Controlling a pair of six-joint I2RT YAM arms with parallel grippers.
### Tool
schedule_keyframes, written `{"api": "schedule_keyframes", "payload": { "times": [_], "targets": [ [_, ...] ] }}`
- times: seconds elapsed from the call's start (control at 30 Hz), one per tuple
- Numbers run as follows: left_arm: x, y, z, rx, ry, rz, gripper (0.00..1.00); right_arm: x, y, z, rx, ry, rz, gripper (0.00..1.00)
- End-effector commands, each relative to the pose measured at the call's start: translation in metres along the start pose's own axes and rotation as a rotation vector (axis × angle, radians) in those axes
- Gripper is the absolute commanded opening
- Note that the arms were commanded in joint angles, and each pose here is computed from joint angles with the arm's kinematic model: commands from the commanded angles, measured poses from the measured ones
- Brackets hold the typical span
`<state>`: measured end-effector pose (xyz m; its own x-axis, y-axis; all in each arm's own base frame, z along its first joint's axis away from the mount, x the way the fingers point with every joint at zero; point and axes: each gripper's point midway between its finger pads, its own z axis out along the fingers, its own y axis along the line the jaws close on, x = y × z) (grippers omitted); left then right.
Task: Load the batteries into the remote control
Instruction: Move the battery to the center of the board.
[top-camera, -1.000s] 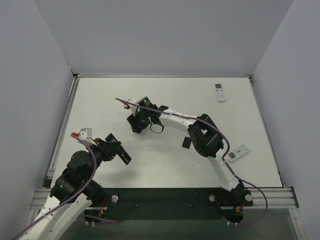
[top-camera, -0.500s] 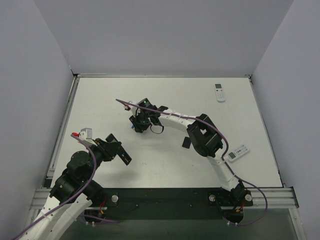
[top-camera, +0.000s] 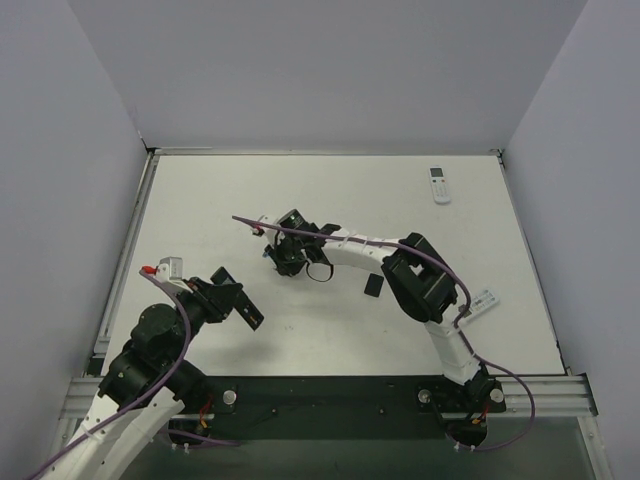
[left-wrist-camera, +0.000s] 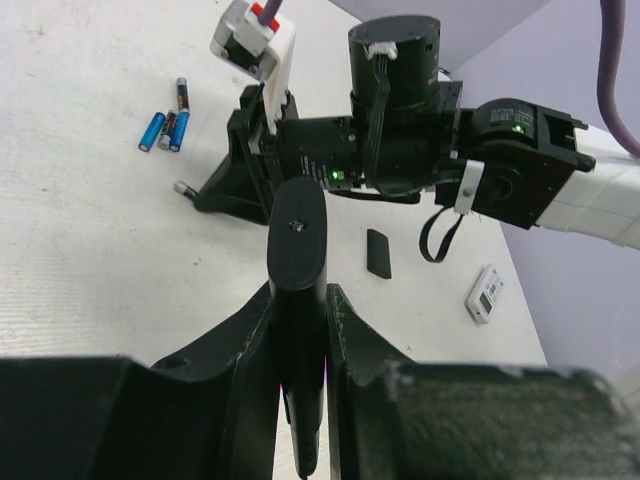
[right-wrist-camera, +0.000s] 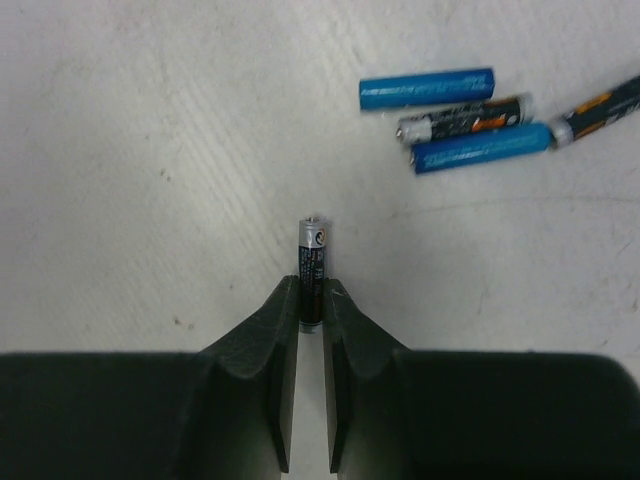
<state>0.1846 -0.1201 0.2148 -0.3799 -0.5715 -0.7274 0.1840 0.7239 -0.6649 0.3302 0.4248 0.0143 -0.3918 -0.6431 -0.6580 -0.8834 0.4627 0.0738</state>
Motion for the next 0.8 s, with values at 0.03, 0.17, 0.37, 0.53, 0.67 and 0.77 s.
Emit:
{"api": "schedule_keyframes", "payload": {
  "times": [0.03,0.17,0.37,0.53,0.67,0.77],
  "targets": [
    [-0.012,-0.022,-0.002,0.1,-0.042,-0.028,0.0,0.05,0.017,-0.045,0.048,0.131,0.095,0.03],
    [-0.006,-0.025,0.002,0.126,-0.028,-0.032,0.0,0.09,0.02,-0.073,0.119,0.196,0.191,0.01],
    [-0.004,-0.034,0.009,0.172,-0.026,-0.051,0.0,0.145,0.013,-0.113,0.286,0.292,0.333,0.0],
    [-0.002,-0.038,0.01,0.191,-0.018,-0.05,0.0,0.172,0.007,-0.13,0.4,0.313,0.44,0.0],
    [-0.002,-0.039,0.011,0.198,-0.015,-0.061,0.0,0.183,-0.002,-0.137,0.491,0.319,0.499,0.0],
    [-0.001,-0.04,0.01,0.205,-0.011,-0.064,0.0,0.188,-0.007,-0.139,0.521,0.336,0.479,0.0]
  ]
}}
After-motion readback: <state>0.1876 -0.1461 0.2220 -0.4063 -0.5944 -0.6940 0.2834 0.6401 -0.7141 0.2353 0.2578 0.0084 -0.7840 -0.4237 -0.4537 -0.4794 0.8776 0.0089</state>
